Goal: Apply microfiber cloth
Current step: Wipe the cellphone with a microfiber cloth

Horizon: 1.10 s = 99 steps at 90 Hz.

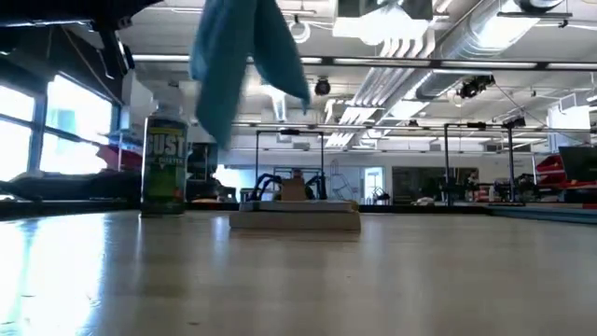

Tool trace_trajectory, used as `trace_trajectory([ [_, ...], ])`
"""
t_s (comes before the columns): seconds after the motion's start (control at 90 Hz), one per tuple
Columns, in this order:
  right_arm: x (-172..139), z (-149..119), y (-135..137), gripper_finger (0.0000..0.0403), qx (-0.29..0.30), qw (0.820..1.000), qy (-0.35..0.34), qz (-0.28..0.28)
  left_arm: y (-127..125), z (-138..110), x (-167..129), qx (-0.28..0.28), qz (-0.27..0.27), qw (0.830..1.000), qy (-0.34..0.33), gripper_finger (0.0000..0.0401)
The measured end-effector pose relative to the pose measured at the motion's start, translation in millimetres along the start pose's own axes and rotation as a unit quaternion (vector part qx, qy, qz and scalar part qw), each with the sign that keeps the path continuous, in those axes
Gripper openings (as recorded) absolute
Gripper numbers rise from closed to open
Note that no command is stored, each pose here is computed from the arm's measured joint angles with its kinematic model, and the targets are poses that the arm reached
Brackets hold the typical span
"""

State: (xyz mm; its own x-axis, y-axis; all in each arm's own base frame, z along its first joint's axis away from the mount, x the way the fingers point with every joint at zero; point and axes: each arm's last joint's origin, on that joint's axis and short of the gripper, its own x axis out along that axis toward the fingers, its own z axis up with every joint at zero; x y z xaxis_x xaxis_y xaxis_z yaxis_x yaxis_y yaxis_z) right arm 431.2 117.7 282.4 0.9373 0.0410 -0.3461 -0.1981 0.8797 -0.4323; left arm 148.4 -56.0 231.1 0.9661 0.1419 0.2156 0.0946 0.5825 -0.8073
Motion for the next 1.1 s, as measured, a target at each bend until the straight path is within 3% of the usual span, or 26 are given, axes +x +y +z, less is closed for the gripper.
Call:
trace_trajectory([
  [0.367, -5.4, -0.6, 18.0, 0.0000, -0.031, 0.999, 0.035, 0.022, -2.4, 2.6, -1.0, -0.002, -0.012, 1.000, -0.004, 0.0015],
  [0.856, 12.0, -5.6, -4.3, 0.0000, -0.160, 0.985, 0.007, -0.060, 1.9, -2.4, 3.5, -0.029, 0.020, 0.999, -0.029, 0.0015],
  [1.1, 21.5, -10.2, 9.4, 0.0000, -0.136, 0.989, 0.001, -0.052, -4.4, 7.2, 2.3, -0.025, 0.011, 0.996, -0.086, 0.0015],
])
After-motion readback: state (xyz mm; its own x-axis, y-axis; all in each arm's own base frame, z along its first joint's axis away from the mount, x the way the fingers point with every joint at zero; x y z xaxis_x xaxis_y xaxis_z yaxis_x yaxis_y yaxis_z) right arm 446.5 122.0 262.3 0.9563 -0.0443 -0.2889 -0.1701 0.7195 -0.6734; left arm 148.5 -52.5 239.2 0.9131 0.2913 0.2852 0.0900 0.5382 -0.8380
